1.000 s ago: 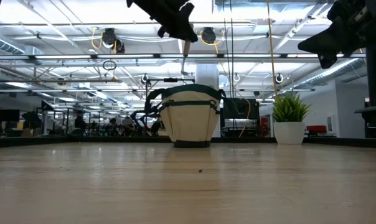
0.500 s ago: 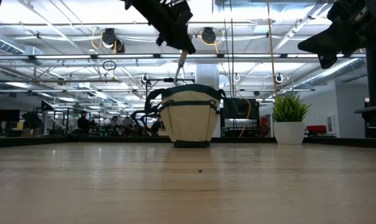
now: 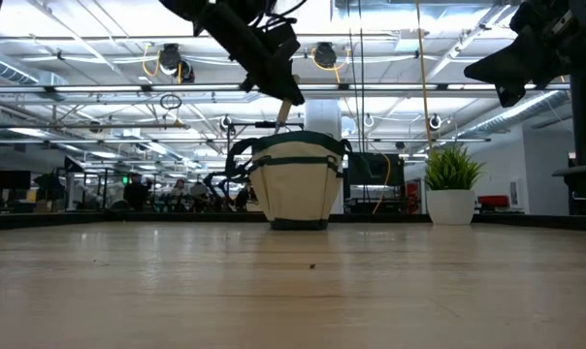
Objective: Pick & Place Garden tools in Gardening bag
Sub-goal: Put the brown hand rake into the gardening bag
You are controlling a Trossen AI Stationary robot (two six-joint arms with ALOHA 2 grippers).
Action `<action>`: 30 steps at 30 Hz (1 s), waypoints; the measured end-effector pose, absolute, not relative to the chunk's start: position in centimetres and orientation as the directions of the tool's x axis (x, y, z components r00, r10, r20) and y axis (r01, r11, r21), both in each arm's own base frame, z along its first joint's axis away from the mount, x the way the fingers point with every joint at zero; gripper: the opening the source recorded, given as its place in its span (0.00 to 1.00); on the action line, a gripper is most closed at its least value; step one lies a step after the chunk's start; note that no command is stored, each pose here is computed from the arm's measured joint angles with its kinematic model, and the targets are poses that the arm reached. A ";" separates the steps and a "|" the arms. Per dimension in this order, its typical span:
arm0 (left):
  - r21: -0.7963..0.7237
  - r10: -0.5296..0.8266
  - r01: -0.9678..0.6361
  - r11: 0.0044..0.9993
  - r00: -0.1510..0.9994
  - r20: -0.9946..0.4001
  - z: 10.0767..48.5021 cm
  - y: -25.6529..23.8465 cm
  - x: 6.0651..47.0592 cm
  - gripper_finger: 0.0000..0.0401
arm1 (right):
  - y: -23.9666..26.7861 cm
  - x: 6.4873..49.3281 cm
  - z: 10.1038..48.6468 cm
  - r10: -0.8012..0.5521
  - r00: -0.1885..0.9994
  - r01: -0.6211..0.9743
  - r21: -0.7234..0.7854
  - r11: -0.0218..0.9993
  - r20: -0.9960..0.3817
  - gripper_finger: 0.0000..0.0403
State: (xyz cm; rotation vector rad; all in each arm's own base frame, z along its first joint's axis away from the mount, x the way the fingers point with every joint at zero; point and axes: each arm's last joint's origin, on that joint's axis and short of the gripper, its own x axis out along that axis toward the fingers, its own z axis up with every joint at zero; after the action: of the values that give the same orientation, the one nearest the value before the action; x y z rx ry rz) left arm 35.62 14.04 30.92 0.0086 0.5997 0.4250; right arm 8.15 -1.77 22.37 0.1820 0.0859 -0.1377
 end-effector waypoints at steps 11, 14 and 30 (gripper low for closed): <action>0.106 0.404 -0.418 0.902 0.734 -0.546 26.9 14.6 35.0 0.16 | -1.8 8.1 22.4 -0.129 0.987 0.145 0.174 0.974 -0.097 0.02; 0.093 0.410 -0.430 0.898 0.743 -0.528 26.3 14.8 34.9 0.16 | -1.8 8.1 22.4 -0.129 0.987 0.144 0.174 0.974 -0.097 0.02; 0.043 0.404 -0.450 0.892 0.750 -0.523 23.7 14.9 34.1 0.16 | -1.8 8.1 22.4 -0.129 0.987 0.145 0.174 0.974 -0.096 0.02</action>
State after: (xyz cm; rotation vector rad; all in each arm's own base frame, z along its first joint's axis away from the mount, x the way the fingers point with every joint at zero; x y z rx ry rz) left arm 34.13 14.89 23.72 -0.0879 0.5510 0.4671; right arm 8.15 -1.77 22.38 0.1818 0.0848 -0.1383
